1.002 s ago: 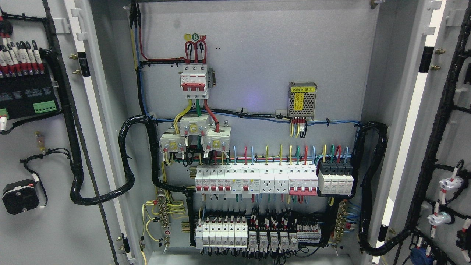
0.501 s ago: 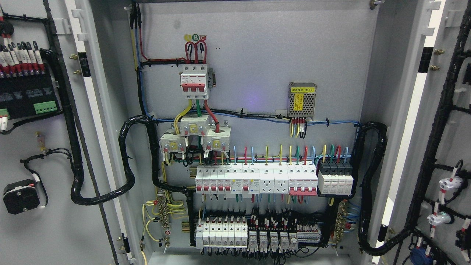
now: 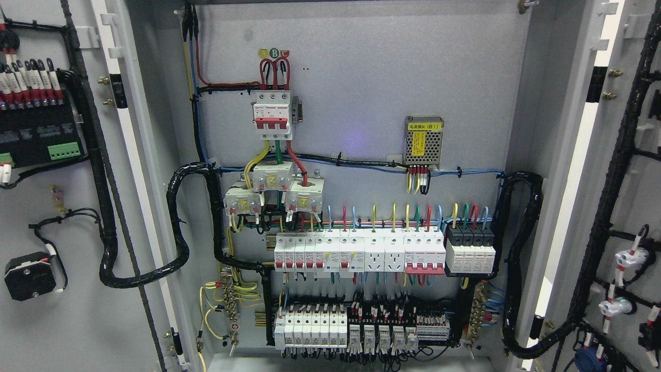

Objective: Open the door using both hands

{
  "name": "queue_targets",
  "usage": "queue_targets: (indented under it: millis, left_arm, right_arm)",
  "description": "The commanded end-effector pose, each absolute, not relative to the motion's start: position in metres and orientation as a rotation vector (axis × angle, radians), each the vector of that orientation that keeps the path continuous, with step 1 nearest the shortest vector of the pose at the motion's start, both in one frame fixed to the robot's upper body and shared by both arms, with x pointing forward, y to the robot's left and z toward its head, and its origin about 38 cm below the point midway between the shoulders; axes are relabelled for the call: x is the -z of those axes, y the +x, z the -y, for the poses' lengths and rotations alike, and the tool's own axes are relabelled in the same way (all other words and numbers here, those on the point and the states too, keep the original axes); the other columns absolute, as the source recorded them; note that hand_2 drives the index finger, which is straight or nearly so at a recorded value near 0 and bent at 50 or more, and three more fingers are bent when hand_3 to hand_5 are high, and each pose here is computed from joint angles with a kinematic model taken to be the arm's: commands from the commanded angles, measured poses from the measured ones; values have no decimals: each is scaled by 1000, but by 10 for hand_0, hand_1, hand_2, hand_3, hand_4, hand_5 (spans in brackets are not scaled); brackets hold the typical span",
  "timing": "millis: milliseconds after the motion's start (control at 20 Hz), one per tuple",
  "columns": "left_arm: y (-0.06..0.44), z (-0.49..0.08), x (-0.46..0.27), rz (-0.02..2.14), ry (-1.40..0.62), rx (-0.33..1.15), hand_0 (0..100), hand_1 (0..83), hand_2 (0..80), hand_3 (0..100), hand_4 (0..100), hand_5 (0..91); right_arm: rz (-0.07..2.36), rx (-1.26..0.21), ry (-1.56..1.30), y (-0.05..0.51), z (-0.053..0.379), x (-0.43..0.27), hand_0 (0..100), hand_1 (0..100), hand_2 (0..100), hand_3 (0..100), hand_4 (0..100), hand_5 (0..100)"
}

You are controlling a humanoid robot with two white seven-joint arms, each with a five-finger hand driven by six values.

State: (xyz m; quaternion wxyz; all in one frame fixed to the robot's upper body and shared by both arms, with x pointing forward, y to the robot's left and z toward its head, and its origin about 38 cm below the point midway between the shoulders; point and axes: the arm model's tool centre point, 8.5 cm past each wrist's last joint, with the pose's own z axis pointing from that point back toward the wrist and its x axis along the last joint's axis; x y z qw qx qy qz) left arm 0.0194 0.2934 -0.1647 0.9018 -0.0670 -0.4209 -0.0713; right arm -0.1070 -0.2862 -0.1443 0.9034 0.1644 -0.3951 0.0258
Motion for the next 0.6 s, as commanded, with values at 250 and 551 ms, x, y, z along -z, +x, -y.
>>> queue_targets:
  millis: [250, 551]
  left_arm:
    - [-89, -290, 228, 424, -118, 102, 0, 0, 0, 0, 0, 0]
    - [-68, -280, 243, 348, -126, 74, 0, 0, 0, 0, 0, 0]
  right_arm:
    - [308, 56, 194, -153, 260, 224, 386, 0, 0, 0, 0, 0]
    - [133, 30, 131, -126, 256, 243, 386, 0, 0, 0, 0, 0]
